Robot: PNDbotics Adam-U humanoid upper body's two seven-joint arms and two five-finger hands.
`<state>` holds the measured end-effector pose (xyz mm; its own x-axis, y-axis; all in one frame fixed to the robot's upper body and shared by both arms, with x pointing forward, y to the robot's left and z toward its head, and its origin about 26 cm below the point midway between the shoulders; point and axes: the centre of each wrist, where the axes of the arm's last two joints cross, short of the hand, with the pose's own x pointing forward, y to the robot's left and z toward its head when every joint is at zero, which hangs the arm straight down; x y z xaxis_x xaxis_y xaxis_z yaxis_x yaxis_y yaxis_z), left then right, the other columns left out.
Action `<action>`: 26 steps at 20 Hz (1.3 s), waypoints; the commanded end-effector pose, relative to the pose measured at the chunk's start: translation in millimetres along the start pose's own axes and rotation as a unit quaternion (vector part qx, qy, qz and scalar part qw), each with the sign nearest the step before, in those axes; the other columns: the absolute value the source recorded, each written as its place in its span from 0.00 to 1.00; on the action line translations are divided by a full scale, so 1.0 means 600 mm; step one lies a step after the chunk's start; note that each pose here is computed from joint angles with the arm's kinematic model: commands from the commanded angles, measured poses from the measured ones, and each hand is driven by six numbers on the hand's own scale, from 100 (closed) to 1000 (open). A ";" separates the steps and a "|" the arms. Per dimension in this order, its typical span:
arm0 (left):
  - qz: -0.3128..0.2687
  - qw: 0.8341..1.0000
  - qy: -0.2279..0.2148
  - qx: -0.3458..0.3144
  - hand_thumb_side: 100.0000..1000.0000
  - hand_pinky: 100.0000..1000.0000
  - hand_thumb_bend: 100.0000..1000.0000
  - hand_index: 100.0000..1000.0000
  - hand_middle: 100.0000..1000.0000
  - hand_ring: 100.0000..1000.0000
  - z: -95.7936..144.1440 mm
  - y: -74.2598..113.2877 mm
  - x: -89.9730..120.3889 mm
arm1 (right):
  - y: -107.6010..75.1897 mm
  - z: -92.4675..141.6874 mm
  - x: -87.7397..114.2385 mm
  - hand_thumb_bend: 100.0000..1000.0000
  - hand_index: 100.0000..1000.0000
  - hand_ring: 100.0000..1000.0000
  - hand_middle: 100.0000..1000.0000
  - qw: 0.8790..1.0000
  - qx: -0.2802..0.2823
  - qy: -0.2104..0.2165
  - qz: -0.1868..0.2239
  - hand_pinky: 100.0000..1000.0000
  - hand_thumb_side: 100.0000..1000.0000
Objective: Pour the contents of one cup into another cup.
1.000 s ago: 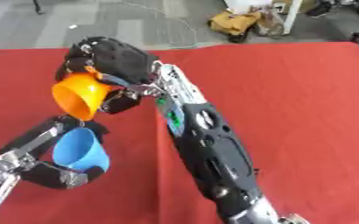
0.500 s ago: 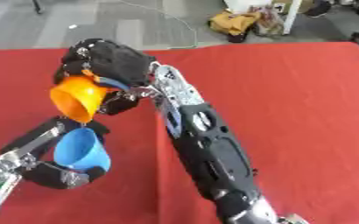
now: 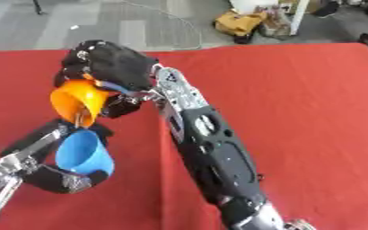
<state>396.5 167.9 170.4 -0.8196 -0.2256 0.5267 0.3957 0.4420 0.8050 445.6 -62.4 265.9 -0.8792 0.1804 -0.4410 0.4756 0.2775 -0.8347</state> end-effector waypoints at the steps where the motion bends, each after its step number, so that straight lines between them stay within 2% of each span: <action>1: -0.010 1.000 -0.010 0.002 0.02 0.26 0.00 0.75 0.39 0.22 -0.004 0.015 0.009 | -0.019 -0.013 -0.002 0.27 0.69 0.59 0.41 1.000 -0.009 -0.010 0.021 0.62 0.00; 26: -0.011 1.000 -0.014 -0.004 0.02 0.26 0.00 0.76 0.39 0.23 -0.005 0.017 0.009 | -0.019 -0.018 -0.001 0.30 0.69 0.58 0.43 0.999 -0.003 -0.018 0.051 0.62 0.00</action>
<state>396.7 167.8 170.8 -0.8229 -0.2197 0.5240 0.3994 0.4322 0.8085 444.5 -59.7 265.6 -0.8469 0.1812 -0.4999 0.5314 0.2581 -0.8068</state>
